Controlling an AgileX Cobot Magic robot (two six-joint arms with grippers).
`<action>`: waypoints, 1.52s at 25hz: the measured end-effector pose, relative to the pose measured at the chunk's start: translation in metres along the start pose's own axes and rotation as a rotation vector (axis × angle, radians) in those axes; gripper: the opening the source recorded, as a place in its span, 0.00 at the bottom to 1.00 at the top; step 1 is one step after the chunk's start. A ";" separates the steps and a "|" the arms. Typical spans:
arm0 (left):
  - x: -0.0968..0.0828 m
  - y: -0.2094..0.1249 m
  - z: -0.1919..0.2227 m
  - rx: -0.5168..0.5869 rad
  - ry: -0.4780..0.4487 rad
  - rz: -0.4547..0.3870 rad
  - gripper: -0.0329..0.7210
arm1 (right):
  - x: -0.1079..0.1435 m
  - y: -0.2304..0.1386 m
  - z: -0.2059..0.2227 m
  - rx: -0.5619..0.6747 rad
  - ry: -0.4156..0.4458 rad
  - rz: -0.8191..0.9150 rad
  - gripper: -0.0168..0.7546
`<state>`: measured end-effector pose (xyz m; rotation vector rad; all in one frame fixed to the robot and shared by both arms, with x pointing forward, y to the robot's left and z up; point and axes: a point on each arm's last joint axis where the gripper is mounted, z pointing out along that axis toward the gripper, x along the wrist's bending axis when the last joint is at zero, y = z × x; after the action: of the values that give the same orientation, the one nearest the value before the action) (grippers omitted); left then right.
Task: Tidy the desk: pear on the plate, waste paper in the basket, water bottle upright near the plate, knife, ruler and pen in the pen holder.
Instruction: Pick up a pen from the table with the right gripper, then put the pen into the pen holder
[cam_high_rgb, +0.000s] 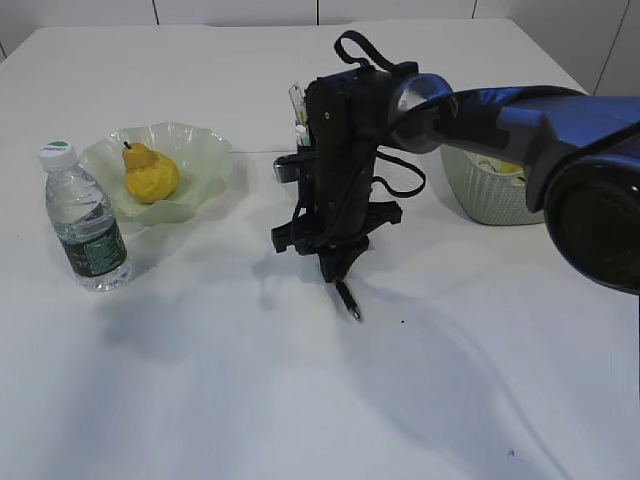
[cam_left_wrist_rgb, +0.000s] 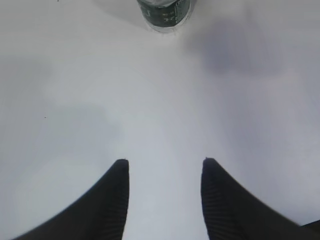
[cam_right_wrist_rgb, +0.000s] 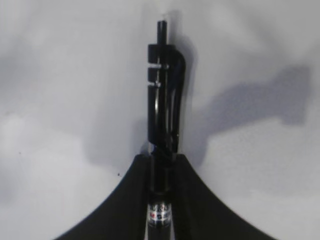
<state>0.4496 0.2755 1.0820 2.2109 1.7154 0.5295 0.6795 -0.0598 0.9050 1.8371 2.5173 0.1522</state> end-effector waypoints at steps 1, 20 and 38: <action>0.000 0.000 0.000 0.000 0.000 0.000 0.48 | 0.000 0.001 -0.002 -0.001 -0.002 -0.001 0.17; 0.000 0.000 0.000 0.000 0.000 0.000 0.48 | 0.007 0.014 -0.063 -0.153 0.062 -0.008 0.17; 0.000 0.001 0.000 -0.007 0.001 0.000 0.48 | -0.005 -0.007 -0.186 -0.404 -0.038 -0.098 0.17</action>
<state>0.4502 0.2754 1.0823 2.2060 1.7111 0.5356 0.6607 -0.0792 1.0898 1.5414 2.3265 0.5700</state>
